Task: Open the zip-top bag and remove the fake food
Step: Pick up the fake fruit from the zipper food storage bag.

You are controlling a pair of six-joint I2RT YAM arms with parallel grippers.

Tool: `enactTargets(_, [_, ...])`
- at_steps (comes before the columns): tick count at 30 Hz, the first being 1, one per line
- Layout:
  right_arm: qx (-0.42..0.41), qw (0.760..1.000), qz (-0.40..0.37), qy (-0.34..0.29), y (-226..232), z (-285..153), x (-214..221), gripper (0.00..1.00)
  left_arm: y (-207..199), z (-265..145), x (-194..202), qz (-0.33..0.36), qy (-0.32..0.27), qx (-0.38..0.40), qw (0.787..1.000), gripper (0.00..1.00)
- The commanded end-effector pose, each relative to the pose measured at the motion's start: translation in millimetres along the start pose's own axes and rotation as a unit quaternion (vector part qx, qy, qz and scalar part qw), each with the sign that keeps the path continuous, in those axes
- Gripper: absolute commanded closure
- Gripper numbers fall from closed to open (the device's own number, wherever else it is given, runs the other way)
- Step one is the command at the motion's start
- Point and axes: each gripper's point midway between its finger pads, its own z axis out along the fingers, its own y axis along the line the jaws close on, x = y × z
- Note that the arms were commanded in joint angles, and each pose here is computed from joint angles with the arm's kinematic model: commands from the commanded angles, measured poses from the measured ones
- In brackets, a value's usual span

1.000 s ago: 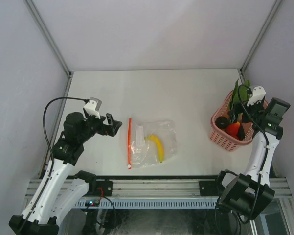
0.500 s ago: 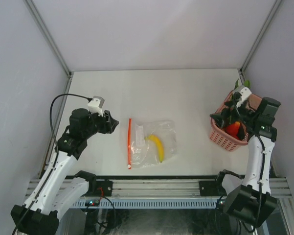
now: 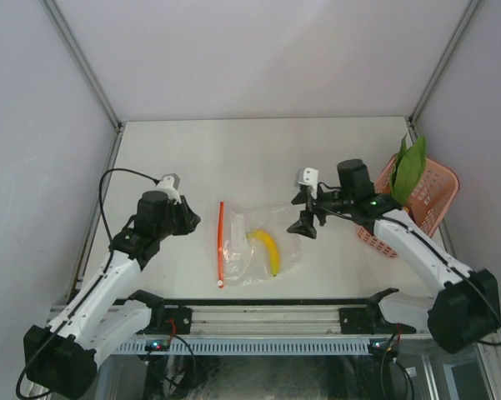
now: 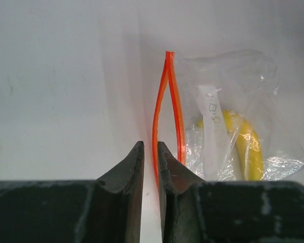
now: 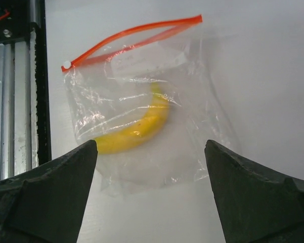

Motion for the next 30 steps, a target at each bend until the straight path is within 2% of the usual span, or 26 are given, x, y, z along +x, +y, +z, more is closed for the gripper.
enactTargets(1, [0.066,0.995,0.049,0.048,-27,26,19,0.2,2,21,10,-0.019,-0.019,-0.037,0.999,0.81])
enactTargets(4, [0.061,0.992,0.08,0.079,-25,43,38,0.34,10,40,28,-0.017,-0.009,-0.055,0.998,0.82])
enactTargets(7, [0.063,0.987,0.104,0.102,-25,57,53,0.43,10,56,35,-0.011,-0.014,-0.04,0.999,0.85])
enactTargets(12, [0.077,0.977,0.139,0.144,-30,69,73,0.47,-18,71,40,0.027,-0.02,0.04,0.999,0.85])
enactTargets(19, [0.077,0.963,0.173,0.192,-35,75,95,0.53,-44,80,69,0.08,0.012,0.119,0.99,0.81])
enactTargets(26, [0.068,0.954,0.196,0.217,-38,77,106,0.72,-73,78,85,0.136,0.016,0.181,0.974,0.73])
enactTargets(30, [0.063,0.951,0.204,0.224,-39,75,110,0.79,-90,73,91,0.183,-0.003,0.214,0.959,0.67])
